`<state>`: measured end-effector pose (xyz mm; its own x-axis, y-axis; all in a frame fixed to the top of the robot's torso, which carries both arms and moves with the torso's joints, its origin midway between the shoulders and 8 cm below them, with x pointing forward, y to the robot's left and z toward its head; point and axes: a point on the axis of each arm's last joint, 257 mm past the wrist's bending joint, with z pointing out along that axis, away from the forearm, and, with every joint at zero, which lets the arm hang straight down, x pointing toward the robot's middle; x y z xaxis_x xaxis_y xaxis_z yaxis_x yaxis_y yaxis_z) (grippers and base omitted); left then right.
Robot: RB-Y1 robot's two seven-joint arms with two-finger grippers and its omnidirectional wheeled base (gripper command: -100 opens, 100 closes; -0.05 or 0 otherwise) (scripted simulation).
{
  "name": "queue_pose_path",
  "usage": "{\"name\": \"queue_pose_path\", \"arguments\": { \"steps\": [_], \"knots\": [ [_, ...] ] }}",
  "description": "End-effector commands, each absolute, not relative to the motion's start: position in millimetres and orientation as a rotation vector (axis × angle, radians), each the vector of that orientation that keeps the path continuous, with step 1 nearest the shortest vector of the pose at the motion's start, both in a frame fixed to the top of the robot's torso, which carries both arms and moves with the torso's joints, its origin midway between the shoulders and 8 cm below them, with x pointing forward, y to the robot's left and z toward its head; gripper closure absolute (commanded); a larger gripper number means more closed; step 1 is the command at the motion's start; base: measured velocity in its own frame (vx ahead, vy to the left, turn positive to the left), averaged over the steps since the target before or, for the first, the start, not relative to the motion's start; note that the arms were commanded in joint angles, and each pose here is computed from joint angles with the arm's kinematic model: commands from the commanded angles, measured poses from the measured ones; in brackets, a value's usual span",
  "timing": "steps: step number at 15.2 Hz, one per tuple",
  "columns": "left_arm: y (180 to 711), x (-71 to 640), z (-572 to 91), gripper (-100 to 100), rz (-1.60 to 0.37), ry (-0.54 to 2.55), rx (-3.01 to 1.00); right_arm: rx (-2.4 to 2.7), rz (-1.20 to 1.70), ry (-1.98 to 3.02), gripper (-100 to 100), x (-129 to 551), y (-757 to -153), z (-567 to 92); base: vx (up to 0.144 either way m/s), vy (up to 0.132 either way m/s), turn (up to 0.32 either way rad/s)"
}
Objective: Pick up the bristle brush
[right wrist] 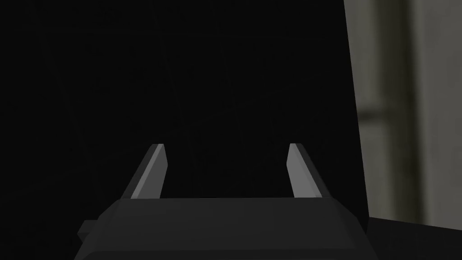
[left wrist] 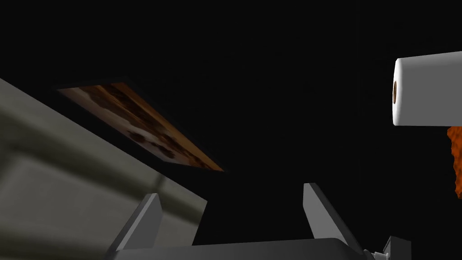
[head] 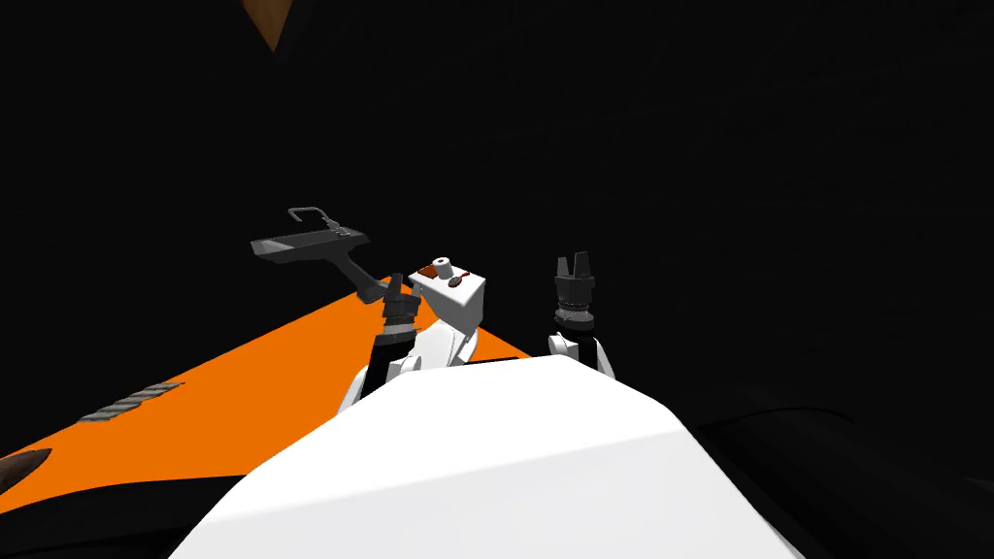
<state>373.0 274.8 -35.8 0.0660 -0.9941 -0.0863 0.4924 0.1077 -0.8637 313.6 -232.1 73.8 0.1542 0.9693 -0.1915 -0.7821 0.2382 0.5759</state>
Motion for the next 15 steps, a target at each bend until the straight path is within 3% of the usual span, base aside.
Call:
{"name": "queue_pose_path", "arguments": {
  "steps": [1, 15],
  "knots": [
    [277, 379, -41, -100, -1.312, 0.885, -0.782, 0.382, 1.299, 0.590, 0, 314, -232, 74, 0.013, -0.010, -0.063],
    [303, 413, -64, -100, -1.312, 1.041, -0.935, 0.382, 1.299, 0.590, 0, 314, -232, 74, 0.018, -0.011, -0.080]
  ]
}}
